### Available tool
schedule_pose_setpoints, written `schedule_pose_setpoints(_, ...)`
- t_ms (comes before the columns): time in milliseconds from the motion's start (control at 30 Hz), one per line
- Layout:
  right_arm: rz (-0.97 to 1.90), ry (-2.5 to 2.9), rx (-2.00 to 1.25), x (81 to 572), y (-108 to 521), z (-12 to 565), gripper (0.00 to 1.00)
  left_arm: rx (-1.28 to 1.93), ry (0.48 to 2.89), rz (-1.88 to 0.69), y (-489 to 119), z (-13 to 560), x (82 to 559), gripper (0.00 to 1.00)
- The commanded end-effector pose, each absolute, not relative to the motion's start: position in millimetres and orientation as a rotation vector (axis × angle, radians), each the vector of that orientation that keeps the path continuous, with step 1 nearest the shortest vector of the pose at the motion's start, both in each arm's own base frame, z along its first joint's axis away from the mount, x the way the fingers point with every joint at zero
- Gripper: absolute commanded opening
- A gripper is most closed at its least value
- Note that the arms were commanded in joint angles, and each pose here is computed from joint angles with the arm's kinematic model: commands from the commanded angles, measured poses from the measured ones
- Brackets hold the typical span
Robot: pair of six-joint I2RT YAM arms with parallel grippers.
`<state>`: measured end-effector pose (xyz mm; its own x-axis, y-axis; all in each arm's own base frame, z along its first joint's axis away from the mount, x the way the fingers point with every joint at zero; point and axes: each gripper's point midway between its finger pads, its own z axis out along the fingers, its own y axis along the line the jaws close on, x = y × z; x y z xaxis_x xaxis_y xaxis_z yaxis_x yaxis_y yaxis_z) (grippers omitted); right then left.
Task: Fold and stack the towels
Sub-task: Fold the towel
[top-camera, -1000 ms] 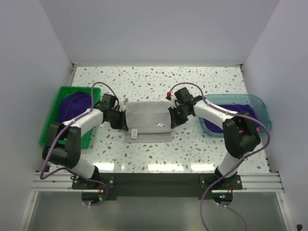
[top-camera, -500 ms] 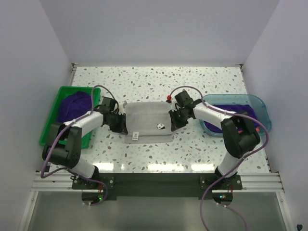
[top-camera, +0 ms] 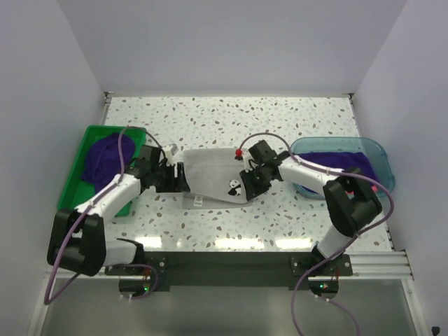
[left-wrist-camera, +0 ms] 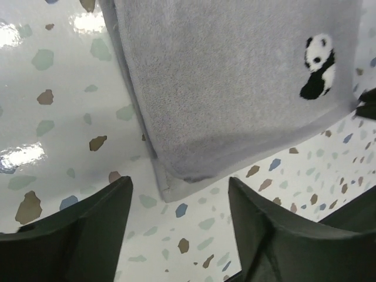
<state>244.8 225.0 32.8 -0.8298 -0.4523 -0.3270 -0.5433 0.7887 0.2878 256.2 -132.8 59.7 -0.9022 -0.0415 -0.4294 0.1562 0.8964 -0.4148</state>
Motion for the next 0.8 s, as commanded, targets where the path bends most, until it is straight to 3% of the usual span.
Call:
schedule_pose_setpoints(0,0.563,2.661,-0.9,226,229,49,0.27,-0.007,2.517,-0.687,-138,82,262,0.75)
schedule_pose_setpoints(100,0.549,2.679,-0.943,206,227,45,0.28,-0.075,2.467,-0.689,-136,90,261,0.81)
schedule_pose_setpoints(233,0.565,2.702,-0.918,190,231,47,0.3,-0.135,2.447,-0.716,-138,90,258,0.81)
schedule_pose_setpoints(367,0.5,2.631,-0.826,208,234,71,0.31,-0.157,2.471,-0.745,-143,86,256,0.81)
schedule_pose_setpoints(433,0.462,2.584,-0.761,223,235,88,0.38,-0.145,2.501,-0.746,-149,82,253,0.81)
schedule_pose_setpoints(533,0.382,2.578,-0.61,237,231,96,0.51,-0.128,2.545,-0.71,-158,73,250,0.76)
schedule_pose_setpoints(767,0.381,2.602,-0.369,248,233,86,0.52,-0.163,2.571,-0.67,-163,61,253,0.6)
